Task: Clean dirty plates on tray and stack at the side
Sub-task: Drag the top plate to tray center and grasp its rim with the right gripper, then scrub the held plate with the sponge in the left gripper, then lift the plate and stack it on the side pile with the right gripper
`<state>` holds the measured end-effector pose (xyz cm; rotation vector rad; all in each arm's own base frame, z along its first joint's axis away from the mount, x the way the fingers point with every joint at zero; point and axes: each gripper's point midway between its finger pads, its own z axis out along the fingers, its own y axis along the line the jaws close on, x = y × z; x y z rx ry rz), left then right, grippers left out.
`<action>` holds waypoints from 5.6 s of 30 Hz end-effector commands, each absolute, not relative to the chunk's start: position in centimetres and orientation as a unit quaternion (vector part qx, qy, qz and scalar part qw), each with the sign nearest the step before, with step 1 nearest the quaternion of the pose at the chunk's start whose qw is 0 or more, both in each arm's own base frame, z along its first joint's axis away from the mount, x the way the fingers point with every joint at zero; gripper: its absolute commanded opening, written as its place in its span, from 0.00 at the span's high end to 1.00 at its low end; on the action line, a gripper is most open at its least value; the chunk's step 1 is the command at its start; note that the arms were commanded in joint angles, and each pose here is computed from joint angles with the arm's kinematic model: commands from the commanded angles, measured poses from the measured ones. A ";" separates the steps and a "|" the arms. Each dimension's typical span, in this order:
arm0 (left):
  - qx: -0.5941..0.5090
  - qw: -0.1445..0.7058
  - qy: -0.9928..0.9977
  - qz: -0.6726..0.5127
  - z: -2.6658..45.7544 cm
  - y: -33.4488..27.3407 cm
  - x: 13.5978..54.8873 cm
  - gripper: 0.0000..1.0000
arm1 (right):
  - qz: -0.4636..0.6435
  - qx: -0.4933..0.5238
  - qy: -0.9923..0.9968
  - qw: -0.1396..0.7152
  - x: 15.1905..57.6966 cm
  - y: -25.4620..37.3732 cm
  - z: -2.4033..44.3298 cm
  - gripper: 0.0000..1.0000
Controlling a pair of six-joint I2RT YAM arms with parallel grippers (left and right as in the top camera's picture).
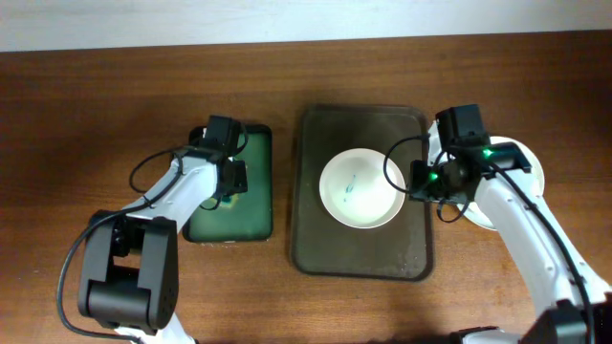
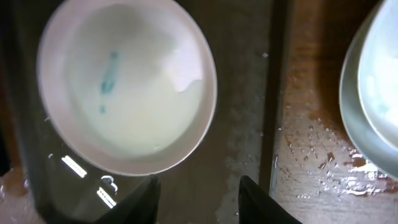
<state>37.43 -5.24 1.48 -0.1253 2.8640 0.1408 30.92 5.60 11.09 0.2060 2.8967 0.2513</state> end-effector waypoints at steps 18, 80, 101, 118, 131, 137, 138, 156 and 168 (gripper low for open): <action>0.032 0.137 0.989 -0.051 12.0 -12.5 38.7 1.00 | 0.094 0.041 0.994 0.019 33.6 5.6 -1.1 0.96; 0.036 0.104 0.979 0.172 12.2 -12.5 39.6 1.00 | 0.092 0.044 0.995 -0.005 32.5 5.5 -1.2 0.96; -0.070 0.168 0.983 -0.035 20.4 -6.4 33.6 0.01 | -0.161 0.016 0.930 0.329 31.8 4.1 20.0 0.96; -0.070 0.167 0.983 -0.035 20.4 -6.4 33.6 0.01 | -0.344 -0.160 0.793 0.476 27.4 12.0 27.2 0.96; -0.070 0.167 0.983 -0.035 20.4 -6.4 33.6 0.01 | -0.357 -0.154 0.786 0.481 27.4 11.6 27.7 0.96; -0.070 0.167 0.983 -0.035 20.4 -6.4 33.6 0.01 | -0.356 -0.153 0.786 0.481 27.4 11.6 27.7 0.96; -0.070 0.167 0.983 -0.035 20.4 -6.4 33.6 0.01 | -0.356 -0.153 0.786 0.481 27.4 11.6 27.7 0.96; -0.070 0.167 0.983 -0.035 20.4 -6.4 33.6 0.01 | -0.073 0.048 0.945 0.316 32.8 3.1 19.4 0.96; -0.070 0.167 0.983 -0.035 20.4 -6.4 33.6 0.01 | 0.144 0.456 0.859 0.184 29.9 -17.6 11.0 0.36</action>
